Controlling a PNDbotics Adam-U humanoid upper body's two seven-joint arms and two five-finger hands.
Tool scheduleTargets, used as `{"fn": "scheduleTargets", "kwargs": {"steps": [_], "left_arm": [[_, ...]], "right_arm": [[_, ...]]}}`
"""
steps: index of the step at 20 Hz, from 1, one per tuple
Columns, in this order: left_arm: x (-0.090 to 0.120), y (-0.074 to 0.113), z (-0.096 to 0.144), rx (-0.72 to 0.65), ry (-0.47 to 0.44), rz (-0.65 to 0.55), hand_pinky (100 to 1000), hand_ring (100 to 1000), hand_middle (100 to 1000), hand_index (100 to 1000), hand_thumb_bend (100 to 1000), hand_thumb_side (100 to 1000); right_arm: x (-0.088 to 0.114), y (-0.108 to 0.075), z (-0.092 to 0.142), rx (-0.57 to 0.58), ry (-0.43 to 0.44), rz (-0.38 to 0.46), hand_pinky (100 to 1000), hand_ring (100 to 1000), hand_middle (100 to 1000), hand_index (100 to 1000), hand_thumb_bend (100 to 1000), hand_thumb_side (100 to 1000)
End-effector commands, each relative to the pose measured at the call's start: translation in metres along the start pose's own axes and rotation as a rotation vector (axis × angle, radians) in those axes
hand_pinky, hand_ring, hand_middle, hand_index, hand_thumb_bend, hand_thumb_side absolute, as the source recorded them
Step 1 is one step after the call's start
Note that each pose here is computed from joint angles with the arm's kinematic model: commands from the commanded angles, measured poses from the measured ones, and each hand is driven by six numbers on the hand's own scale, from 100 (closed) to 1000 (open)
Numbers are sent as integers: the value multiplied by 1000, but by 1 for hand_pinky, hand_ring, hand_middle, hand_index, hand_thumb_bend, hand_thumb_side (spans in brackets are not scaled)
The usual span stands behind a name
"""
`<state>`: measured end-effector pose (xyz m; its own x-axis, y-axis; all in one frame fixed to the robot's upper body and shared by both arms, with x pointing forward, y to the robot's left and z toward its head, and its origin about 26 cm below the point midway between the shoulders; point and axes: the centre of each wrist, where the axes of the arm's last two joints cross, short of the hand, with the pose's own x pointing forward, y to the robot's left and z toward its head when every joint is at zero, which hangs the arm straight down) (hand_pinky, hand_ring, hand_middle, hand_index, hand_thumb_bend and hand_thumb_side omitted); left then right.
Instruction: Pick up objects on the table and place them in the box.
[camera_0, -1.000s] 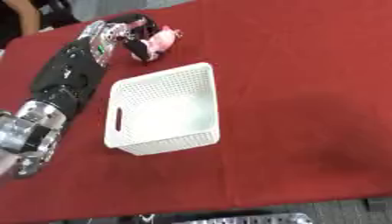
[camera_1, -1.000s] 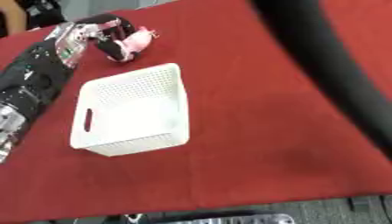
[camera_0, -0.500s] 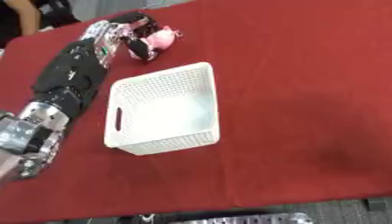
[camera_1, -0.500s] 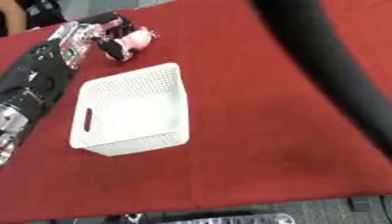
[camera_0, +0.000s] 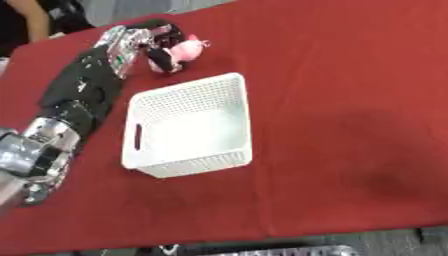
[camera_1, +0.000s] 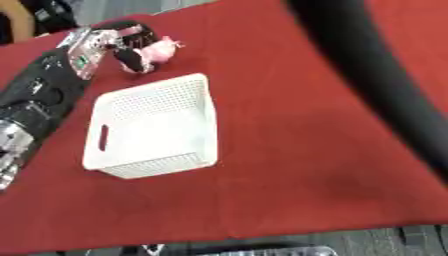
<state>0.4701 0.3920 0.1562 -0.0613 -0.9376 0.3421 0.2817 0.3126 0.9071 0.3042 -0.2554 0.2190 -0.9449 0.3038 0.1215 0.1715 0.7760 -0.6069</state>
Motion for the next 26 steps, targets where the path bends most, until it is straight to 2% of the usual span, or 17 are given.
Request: {"fn": "scheduleTargets", "kwargs": {"steps": [1, 6, 7, 8, 10, 11, 14, 20, 26], "left_arm": [[-5, -2, 3, -70, -26, 37, 100, 100, 100, 133, 260, 100], [-8, 5, 11, -123, -86, 115, 100, 100, 100, 132, 231, 100], [-8, 7, 12, -128, -90, 124, 100, 100, 100, 132, 301, 100], [-8, 9, 13, -131, -92, 130, 100, 100, 100, 132, 228, 100], [-9, 14, 15, -131, -94, 139, 100, 100, 100, 133, 183, 100], [-9, 17, 16, -127, -96, 142, 100, 100, 100, 133, 222, 100], [-9, 24, 19, -115, -99, 146, 100, 100, 100, 133, 223, 100], [-6, 44, 26, -21, -114, 151, 100, 100, 100, 132, 233, 100], [5, 67, 34, 69, -158, 126, 100, 100, 100, 132, 242, 100]], "right_arm": [[2, -6, -4, 18, -19, 17, 603, 695, 813, 767, 139, 817], [2, -6, -3, 20, -17, 15, 602, 693, 814, 769, 137, 808], [2, -6, -3, 22, -17, 14, 602, 693, 814, 769, 117, 806], [2, -6, -3, 24, -16, 14, 602, 693, 814, 768, 140, 810], [2, -6, -3, 27, -14, 14, 602, 693, 814, 768, 139, 806], [2, -6, -2, 28, -12, 13, 602, 692, 814, 768, 137, 806], [2, -6, -1, 30, -5, 12, 602, 693, 814, 767, 135, 806], [2, -6, 1, 35, 4, 13, 601, 692, 814, 766, 134, 805], [2, -7, 2, 40, 7, 15, 601, 692, 814, 765, 133, 805]]}}
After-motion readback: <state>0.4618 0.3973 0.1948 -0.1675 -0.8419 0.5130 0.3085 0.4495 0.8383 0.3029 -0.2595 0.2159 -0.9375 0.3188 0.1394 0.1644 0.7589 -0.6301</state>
